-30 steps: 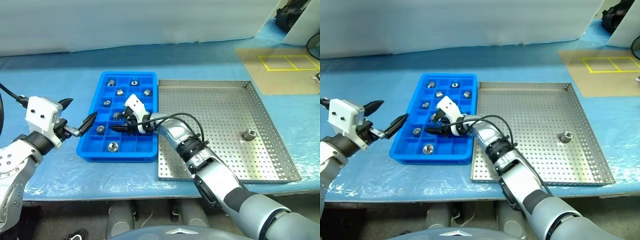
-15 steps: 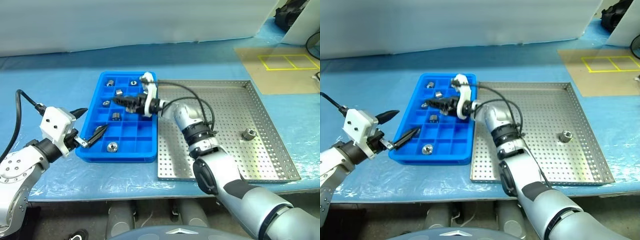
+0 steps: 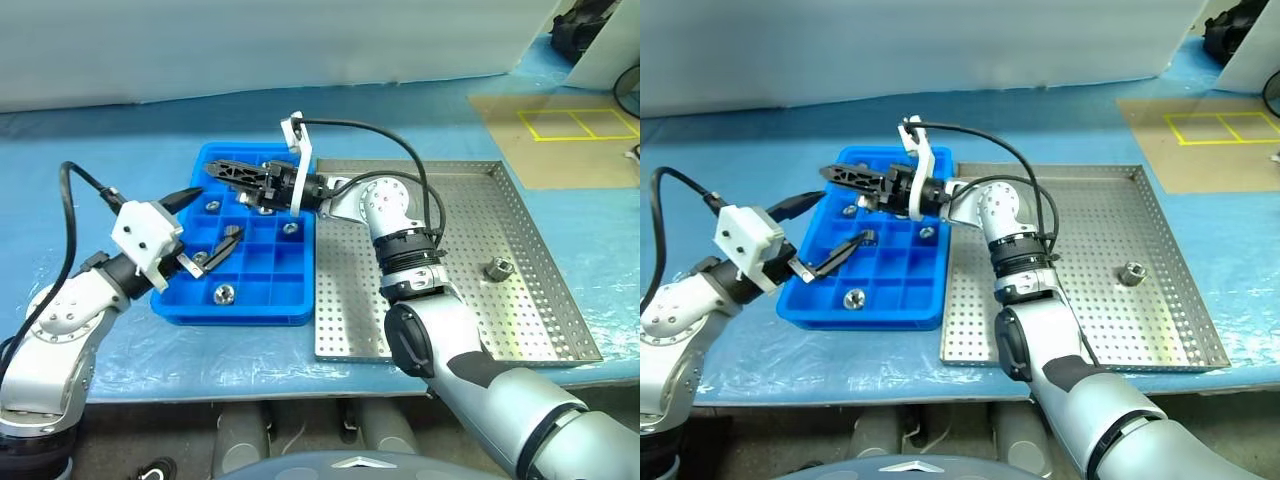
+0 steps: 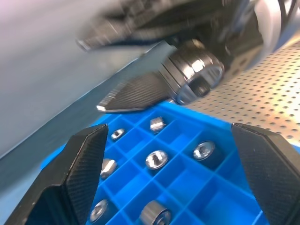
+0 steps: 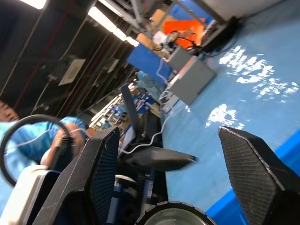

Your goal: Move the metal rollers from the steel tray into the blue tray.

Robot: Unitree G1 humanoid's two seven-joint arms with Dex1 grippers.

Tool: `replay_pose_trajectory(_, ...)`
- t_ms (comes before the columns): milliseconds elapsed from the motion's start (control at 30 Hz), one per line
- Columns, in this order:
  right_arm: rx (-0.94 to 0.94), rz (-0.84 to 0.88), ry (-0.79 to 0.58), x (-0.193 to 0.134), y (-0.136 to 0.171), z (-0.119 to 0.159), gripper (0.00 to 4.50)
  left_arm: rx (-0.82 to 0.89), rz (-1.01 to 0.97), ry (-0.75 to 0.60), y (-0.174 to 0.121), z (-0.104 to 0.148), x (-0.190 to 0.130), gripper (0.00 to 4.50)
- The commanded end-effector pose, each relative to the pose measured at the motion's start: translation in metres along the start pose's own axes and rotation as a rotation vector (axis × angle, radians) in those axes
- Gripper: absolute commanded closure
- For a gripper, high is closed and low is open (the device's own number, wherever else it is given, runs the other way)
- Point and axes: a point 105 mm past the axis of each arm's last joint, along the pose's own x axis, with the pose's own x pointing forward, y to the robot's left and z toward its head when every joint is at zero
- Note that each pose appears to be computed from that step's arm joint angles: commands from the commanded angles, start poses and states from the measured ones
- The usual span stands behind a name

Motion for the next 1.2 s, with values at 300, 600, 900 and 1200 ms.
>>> replay_pose_trajectory(300,-0.101,0.142,0.062,-0.008,0.026,-0.014,1.06,-0.01,-0.02,-0.117,0.0,0.022,0.011,0.04)
replay_pose_trajectory(600,-0.13,0.096,0.088,-0.012,0.01,-0.024,1.06,0.002,-0.195,-0.095,-0.028,0.035,0.012,0.04)
replay_pose_trajectory(900,-0.059,0.078,0.033,-0.008,0.002,-0.017,1.06,0.201,-0.13,-0.1,-0.006,0.049,0.013,0.04)
replay_pose_trajectory(1200,-0.045,0.07,0.008,-0.002,0.002,-0.013,1.06,0.391,0.012,-0.137,0.019,0.059,0.014,0.04)
